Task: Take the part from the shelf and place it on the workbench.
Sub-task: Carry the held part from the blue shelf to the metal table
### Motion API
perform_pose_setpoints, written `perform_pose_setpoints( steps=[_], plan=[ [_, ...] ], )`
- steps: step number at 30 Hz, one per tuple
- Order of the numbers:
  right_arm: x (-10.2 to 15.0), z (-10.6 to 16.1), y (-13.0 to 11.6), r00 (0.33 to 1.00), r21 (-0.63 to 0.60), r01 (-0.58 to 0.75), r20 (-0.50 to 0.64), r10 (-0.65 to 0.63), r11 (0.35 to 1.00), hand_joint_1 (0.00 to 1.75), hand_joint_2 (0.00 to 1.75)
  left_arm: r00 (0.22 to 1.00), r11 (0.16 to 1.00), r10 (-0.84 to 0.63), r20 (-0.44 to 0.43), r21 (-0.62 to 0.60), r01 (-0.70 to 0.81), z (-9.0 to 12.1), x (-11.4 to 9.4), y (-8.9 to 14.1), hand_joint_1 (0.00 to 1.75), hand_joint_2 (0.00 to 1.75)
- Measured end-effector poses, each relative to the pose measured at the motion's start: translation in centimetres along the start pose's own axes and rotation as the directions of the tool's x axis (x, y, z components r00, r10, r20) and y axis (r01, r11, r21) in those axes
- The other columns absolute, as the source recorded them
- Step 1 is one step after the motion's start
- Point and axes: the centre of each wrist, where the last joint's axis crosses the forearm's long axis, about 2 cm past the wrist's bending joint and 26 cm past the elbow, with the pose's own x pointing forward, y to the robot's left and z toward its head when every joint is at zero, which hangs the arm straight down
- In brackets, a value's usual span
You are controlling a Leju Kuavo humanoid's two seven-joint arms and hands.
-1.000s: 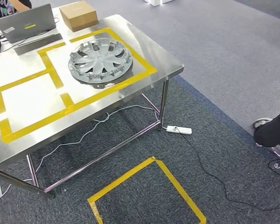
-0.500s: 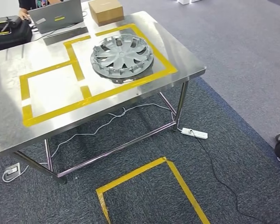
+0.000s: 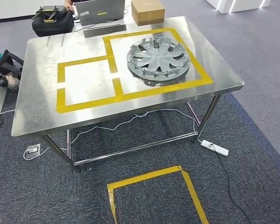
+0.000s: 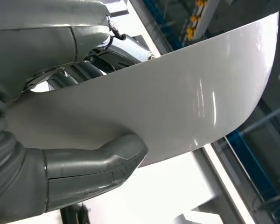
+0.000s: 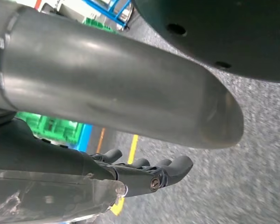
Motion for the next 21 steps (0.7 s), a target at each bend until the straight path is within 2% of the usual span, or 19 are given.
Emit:
perform_pose_setpoints(
  steps=[11,21],
  plan=[
    [-0.13,-0.03,0.01,1.0,0.004,0.004,0.001,-0.004,1.0,0.0,0.0,1.0,1.0,0.0,0.004,-0.003,0.0,-0.03,-0.07,0.0,1.75,1.75],
    [0.35,0.09,-0.26,0.998,-0.008,0.033,0.049,-0.032,0.999,0.0,0.0,1.0,1.0,0.0,0.005,-0.014,0.0,0.04,-0.13,0.14,1.75,1.75]
  ],
)
